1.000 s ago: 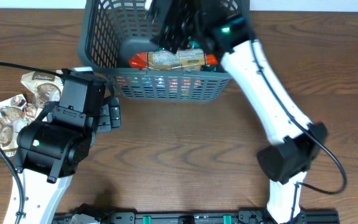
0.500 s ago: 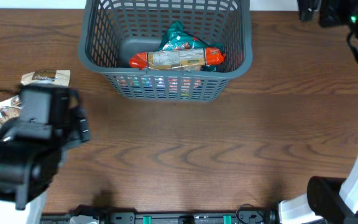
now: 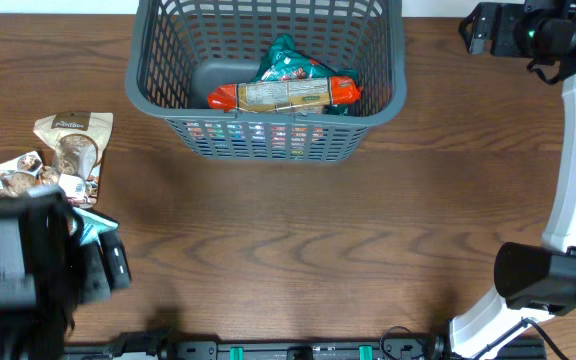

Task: Pack container
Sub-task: 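Withdraw the right arm and move the left gripper toward the wrappers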

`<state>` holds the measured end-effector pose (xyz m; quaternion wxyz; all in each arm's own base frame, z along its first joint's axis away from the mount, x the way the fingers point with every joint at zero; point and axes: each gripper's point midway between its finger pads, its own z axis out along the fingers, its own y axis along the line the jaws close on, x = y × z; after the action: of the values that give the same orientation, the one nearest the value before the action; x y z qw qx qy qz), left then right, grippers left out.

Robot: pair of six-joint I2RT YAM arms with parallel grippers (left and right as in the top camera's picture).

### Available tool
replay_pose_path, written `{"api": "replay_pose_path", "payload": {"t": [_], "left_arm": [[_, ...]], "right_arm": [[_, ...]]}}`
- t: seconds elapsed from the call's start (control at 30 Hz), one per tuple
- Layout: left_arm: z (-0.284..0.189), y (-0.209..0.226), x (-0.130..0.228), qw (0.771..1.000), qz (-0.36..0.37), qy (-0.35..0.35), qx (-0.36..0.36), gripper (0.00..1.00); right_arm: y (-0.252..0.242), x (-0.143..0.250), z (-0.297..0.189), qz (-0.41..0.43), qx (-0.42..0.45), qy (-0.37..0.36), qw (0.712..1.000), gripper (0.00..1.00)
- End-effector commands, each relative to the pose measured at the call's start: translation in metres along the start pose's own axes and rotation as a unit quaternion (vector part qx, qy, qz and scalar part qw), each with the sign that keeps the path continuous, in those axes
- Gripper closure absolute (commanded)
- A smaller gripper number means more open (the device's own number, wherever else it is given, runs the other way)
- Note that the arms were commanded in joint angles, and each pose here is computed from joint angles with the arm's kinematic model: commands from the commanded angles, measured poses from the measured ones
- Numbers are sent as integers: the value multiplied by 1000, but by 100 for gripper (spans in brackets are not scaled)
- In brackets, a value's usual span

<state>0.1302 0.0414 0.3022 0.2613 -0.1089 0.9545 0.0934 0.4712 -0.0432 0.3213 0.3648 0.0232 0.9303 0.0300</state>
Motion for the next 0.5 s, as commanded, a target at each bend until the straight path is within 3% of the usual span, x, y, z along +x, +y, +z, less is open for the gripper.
{"api": "replay_pose_path", "payload": {"t": [0.0,0.13,0.3,0.47], "left_arm": [[-3,-7,35,998,42,29,33,2],[-3,-4,46,999,36,21,31,1],[-10,44,43,994,24,-19,-102,1],[-2,40,20,993,48,-27,-105,2]], "right_arm": [[-5,8,16,-21,4,13,1000,1],[-6,12,28,-33,3,15,999,1],[-7,19,36,-47,2,23,999,1],[-8,21,43,-51,2,22,998,1]]}}
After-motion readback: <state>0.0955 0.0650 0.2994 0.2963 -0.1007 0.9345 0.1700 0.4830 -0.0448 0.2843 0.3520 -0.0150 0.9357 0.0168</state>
